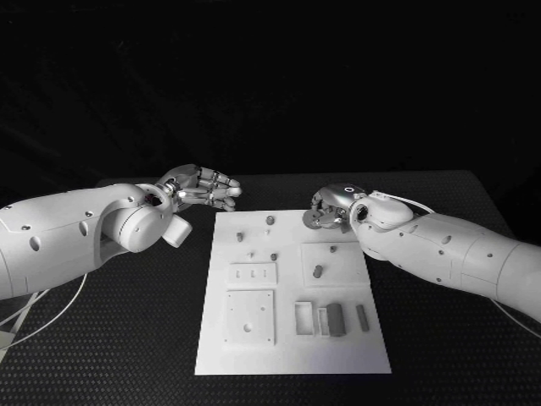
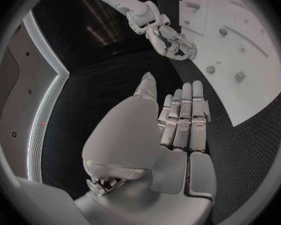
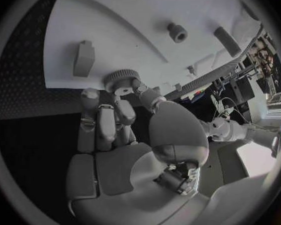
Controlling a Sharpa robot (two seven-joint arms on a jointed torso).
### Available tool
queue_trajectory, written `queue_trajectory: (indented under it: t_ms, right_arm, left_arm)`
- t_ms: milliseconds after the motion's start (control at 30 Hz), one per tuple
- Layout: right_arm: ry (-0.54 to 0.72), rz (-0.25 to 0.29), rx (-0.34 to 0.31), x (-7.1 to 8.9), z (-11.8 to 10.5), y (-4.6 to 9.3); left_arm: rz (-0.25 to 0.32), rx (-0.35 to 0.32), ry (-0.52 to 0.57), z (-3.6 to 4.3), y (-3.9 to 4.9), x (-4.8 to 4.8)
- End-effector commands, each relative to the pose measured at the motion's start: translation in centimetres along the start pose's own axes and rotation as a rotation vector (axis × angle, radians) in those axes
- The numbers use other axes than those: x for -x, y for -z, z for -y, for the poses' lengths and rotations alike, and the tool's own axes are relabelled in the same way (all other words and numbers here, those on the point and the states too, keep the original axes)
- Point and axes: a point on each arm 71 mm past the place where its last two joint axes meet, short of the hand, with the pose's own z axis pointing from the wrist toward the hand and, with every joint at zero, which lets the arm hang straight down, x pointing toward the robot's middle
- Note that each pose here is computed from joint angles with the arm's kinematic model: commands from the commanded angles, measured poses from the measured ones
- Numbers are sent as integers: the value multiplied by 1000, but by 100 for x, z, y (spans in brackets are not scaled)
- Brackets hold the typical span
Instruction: Assemble the parts on the task board
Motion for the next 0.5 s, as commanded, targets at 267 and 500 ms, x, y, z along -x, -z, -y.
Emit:
queue_trajectory:
  t_ms: [267,500]
  right_arm:
    - [47,-9,-27,0,-48,63]
    - [70,72,27,140,-241,95]
  left_arm:
    - [-7,-28,-5,26,3,-10]
    - [-2,-28,-4,22,13,5]
